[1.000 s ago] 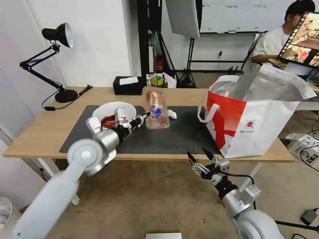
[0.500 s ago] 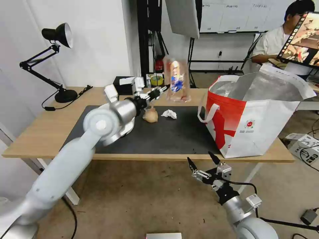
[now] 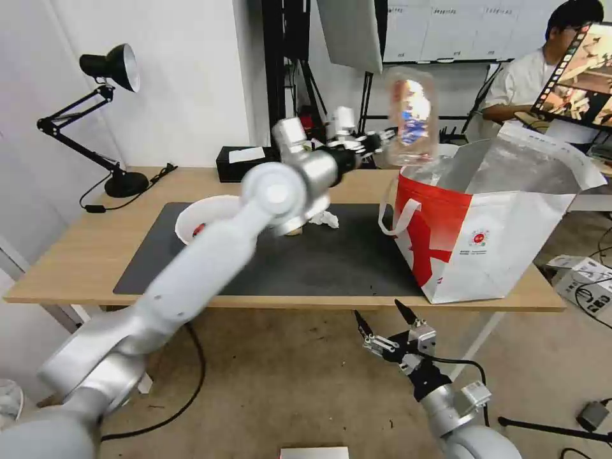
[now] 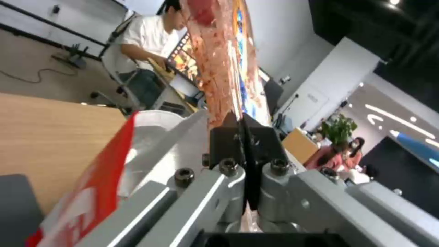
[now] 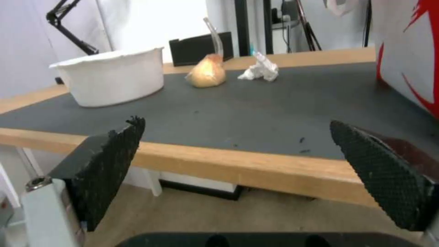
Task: Pick up the trash from the table and place it into the takeout bag.
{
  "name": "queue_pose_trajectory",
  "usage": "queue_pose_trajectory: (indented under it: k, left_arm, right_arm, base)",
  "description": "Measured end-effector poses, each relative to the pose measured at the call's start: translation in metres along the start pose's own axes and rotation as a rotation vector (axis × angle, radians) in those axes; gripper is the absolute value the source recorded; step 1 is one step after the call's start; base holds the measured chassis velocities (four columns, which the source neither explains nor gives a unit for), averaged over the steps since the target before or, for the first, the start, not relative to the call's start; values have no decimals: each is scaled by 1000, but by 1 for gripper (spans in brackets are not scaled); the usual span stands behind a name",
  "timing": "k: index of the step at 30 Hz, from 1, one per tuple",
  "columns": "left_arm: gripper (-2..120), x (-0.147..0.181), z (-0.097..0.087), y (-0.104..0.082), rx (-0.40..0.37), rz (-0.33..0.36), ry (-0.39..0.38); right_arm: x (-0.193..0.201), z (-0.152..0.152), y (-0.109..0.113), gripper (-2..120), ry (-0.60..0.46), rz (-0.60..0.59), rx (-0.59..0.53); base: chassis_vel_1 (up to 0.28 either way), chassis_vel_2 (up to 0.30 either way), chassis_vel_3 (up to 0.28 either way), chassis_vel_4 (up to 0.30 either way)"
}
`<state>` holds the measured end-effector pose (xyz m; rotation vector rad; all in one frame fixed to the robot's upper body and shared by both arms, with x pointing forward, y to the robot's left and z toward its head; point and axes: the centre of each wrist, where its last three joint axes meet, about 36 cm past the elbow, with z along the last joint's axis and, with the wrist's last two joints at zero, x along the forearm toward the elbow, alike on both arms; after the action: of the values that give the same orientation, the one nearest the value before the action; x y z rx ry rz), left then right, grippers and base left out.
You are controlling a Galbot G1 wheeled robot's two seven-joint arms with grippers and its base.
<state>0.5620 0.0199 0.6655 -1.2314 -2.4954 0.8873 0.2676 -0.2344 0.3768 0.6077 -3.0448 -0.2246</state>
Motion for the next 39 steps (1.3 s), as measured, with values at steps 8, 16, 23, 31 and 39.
queue_pose_trajectory:
  k: [8,16,23,31,39]
  left_arm:
    - [0,-30,32,-9,-164,-35,11]
    - [0,-35,50,-18,-269,-27,36]
    - [11,-35,54,-23,-244,-8,103]
    - [40,-37,58,-26,-201,6,144]
    - [70,-23,40,-14,-192,-13,72]
  right_arm:
    - [3,0,1,100,-1,0,0]
    - [4,-2,0,100,-3,0,3]
    - [4,-3,-1,100,-3,1,6]
    - [3,-2,-2,100,-1,1,6]
    - [3,-4,-1,100,0,-7,6]
  base:
    - [0,0,0,0]
    - [0,0,0,0]
    - [0,0,0,0]
    - [0,0,0,0]
    - [0,0,0,0]
